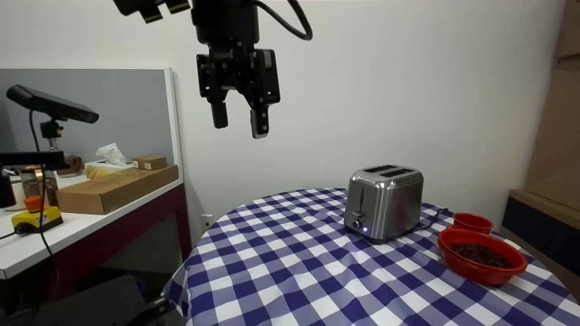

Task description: Press the button on the toaster

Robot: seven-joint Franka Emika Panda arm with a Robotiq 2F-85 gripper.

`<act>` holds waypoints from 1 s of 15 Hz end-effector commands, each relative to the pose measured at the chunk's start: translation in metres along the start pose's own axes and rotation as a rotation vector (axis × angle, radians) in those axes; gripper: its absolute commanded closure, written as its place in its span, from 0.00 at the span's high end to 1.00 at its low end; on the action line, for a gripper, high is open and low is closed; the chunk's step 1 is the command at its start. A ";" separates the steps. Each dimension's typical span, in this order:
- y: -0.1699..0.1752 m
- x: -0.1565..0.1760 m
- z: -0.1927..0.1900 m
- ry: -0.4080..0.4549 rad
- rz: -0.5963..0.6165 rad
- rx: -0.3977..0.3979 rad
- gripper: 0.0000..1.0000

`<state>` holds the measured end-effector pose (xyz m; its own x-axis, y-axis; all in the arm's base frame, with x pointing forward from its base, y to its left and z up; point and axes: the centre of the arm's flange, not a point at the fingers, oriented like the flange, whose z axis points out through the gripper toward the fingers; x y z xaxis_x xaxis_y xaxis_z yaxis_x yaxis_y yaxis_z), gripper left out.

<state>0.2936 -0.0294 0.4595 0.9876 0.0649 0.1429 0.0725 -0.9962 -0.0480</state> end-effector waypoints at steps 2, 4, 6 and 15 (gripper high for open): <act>0.000 -0.002 0.006 -0.016 0.000 0.002 1.00; 0.002 0.001 0.009 0.005 0.000 -0.014 1.00; 0.005 0.010 0.012 0.069 0.001 -0.043 1.00; 0.014 0.066 0.054 0.299 -0.016 -0.141 1.00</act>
<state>0.3519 -0.0335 0.4542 0.9104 0.0932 0.4032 0.0710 -0.9950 0.0698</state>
